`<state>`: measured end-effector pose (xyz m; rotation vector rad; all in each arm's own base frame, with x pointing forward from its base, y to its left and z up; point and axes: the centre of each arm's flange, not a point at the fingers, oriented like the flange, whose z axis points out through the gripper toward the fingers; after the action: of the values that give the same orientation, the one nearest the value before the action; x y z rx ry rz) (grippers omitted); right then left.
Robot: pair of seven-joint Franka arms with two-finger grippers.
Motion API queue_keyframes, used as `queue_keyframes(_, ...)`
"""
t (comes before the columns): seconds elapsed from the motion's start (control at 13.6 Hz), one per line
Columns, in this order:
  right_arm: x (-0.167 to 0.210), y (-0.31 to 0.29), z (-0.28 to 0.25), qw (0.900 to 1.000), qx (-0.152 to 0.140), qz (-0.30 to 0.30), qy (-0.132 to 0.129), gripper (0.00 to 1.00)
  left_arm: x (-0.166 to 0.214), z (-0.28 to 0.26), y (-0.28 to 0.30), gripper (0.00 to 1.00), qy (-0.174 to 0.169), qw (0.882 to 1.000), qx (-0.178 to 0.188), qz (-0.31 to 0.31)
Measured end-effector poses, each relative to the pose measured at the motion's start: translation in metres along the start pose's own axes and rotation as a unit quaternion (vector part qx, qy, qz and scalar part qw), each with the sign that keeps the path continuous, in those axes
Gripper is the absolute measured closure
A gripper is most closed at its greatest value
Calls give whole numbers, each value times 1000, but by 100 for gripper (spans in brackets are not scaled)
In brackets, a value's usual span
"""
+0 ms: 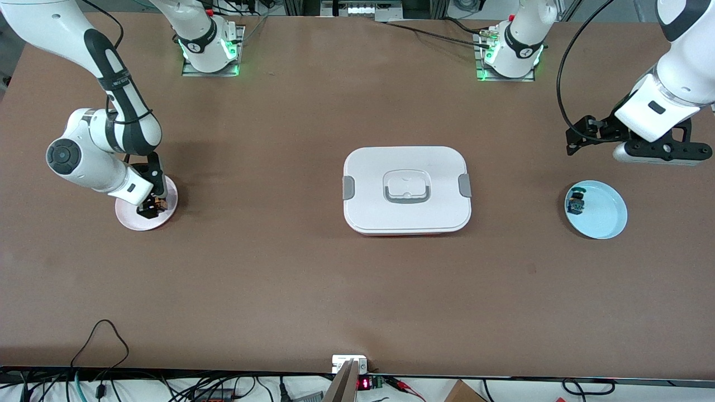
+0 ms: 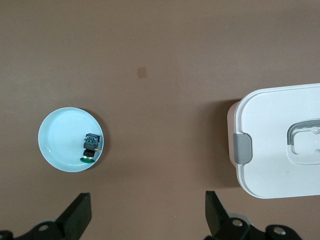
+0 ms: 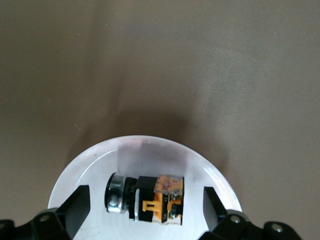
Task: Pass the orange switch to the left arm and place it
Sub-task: 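Close the right gripper around the orange switch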
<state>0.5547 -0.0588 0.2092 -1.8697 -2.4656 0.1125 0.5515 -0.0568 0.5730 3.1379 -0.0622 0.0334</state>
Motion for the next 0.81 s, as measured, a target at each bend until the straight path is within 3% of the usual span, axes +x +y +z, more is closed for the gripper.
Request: queue_keyframes(0.81, -8, -3, 14, 1000, 1, 18, 3, 0, 0, 0, 0, 0, 0, 1000, 0, 0)
